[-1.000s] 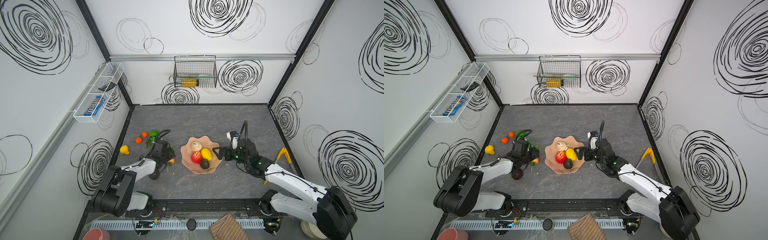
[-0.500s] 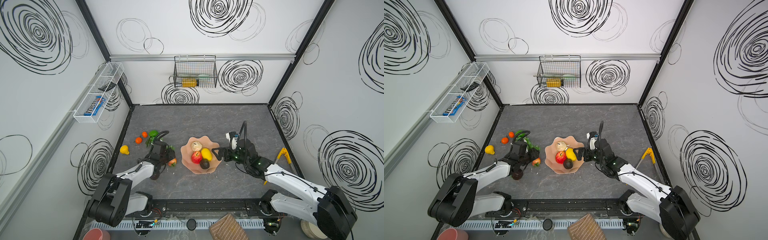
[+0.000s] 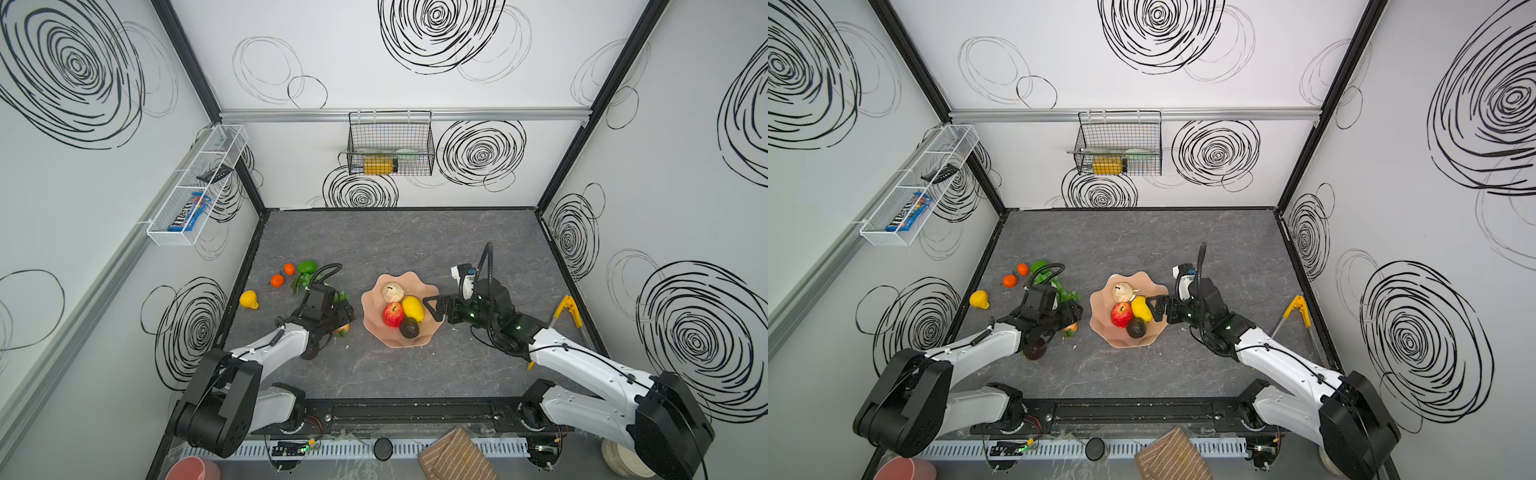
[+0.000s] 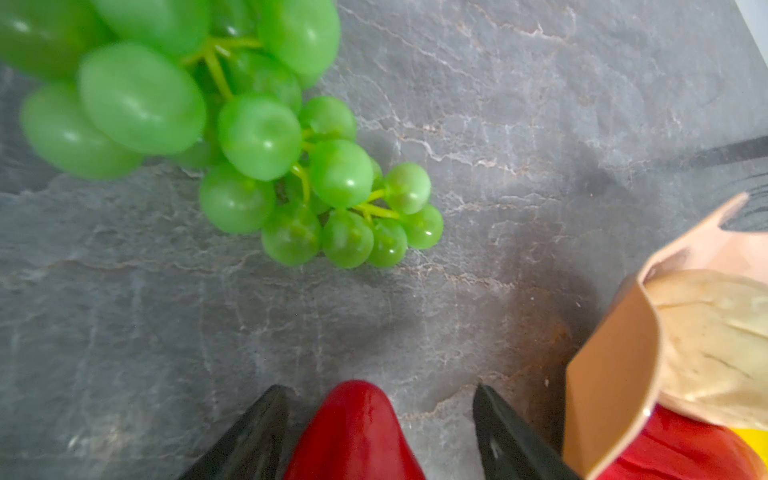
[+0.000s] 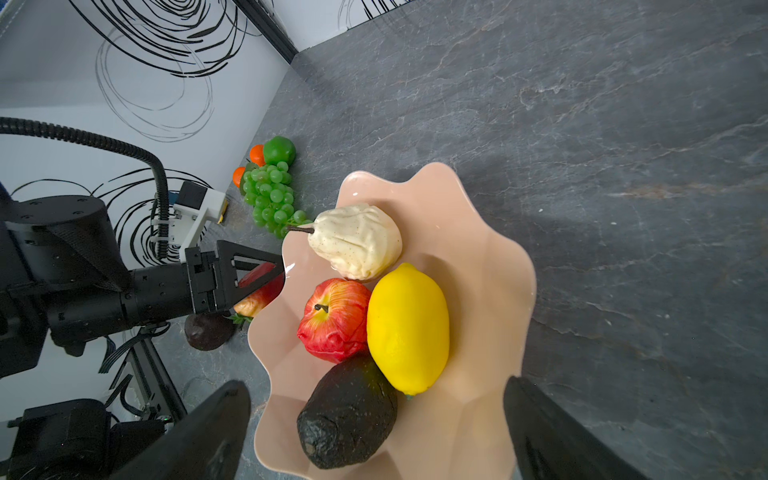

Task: Place and organize the fake fruits in the fruit bowl
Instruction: 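Carry the red pear toward the bowl with left gripper while right gripper meets it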

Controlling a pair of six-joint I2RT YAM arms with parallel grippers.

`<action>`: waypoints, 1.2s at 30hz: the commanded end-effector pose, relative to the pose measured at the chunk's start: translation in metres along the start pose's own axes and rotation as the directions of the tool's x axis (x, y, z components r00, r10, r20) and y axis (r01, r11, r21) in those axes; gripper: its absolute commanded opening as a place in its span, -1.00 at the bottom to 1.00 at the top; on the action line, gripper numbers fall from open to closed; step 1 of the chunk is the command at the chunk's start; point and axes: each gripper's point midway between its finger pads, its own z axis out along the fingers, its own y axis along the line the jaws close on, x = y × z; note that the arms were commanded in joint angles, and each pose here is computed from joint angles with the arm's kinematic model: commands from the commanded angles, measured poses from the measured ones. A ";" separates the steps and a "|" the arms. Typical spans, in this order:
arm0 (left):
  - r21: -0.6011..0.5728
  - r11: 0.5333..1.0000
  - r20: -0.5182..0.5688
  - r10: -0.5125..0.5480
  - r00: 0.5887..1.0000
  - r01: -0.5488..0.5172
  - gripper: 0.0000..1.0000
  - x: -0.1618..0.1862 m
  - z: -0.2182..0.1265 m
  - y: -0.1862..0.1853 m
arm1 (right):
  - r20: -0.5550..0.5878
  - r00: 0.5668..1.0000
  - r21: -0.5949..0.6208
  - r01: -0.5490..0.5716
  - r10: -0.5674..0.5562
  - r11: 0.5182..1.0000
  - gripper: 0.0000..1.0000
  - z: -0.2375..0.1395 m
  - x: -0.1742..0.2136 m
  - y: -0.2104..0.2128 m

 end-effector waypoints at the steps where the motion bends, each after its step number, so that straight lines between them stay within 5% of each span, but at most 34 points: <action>1: -0.010 1.000 -0.082 0.006 0.997 -0.007 0.38 0.020 0.006 0.005 | 0.023 1.000 -0.017 0.003 -0.003 1.000 0.98 -0.001 -0.007 0.007; 9: -0.007 1.000 -0.072 0.020 0.997 -0.021 0.04 0.021 0.003 0.000 | 0.020 1.000 -0.016 -0.002 0.002 1.000 0.98 0.000 -0.005 0.006; 24: 0.148 0.985 0.053 -0.094 0.994 0.085 -0.05 -0.005 -0.032 -0.030 | 0.039 0.999 -0.059 0.016 -0.014 0.998 0.99 -0.004 -0.010 0.028; 30: 0.352 0.916 0.137 -0.256 0.957 0.195 -0.07 -0.032 -0.078 -0.068 | 0.083 0.995 -0.144 0.060 -0.049 0.988 1.00 -0.009 -0.008 0.065; 36: 0.534 0.817 0.088 -0.308 0.947 0.216 -0.08 -0.041 -0.109 -0.123 | 0.131 0.986 -0.239 0.129 -0.100 0.962 0.95 -0.006 -0.002 0.100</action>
